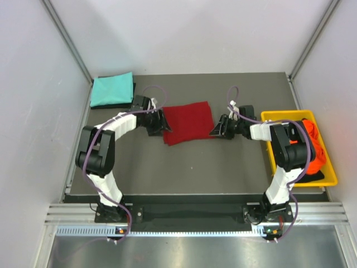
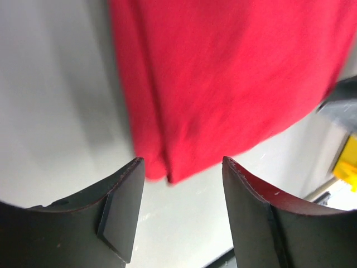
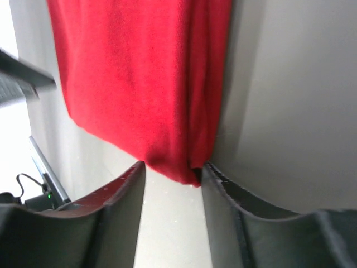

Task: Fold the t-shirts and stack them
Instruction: Neatly place the folded tshirt to the corner

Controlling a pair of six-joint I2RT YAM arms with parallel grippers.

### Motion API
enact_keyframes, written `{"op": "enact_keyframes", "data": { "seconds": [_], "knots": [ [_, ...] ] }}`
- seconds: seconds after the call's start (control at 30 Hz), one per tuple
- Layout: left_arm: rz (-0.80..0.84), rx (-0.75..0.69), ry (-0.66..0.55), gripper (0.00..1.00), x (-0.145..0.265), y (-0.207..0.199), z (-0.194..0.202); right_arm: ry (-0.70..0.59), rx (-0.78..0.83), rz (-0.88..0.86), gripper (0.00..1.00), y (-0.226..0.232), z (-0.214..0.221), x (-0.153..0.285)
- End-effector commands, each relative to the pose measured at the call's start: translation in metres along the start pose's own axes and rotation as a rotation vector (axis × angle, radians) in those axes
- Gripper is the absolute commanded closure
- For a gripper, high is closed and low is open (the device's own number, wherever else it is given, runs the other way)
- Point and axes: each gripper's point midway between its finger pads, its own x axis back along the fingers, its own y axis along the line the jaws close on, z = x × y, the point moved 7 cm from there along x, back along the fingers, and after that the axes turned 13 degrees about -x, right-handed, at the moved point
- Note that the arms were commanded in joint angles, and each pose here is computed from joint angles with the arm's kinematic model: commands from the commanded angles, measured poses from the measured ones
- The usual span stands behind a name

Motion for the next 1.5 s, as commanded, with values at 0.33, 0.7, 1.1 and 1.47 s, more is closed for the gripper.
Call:
{"op": "enact_keyframes", "data": {
  "seconds": [0.33, 0.7, 1.1, 1.47],
  "knots": [
    [-0.021, -0.043, -0.06, 0.37, -0.042, 0.023, -0.056, -0.031, 0.057, 0.024, 0.43, 0.024, 0.009, 0.029],
    [0.039, -0.023, -0.069, 0.41, -0.071, 0.028, -0.058, -0.068, 0.093, -0.009, 0.43, 0.04, 0.009, 0.044],
    [-0.007, -0.015, -0.055, 0.9, -0.093, 0.016, -0.07, -0.068, 0.101, -0.022, 0.43, 0.042, 0.013, 0.048],
    [-0.238, -0.201, -0.09, 1.0, -0.018, -0.016, -0.115, -0.083, 0.105, -0.032, 0.43, 0.045, 0.019, 0.057]
  ]
}}
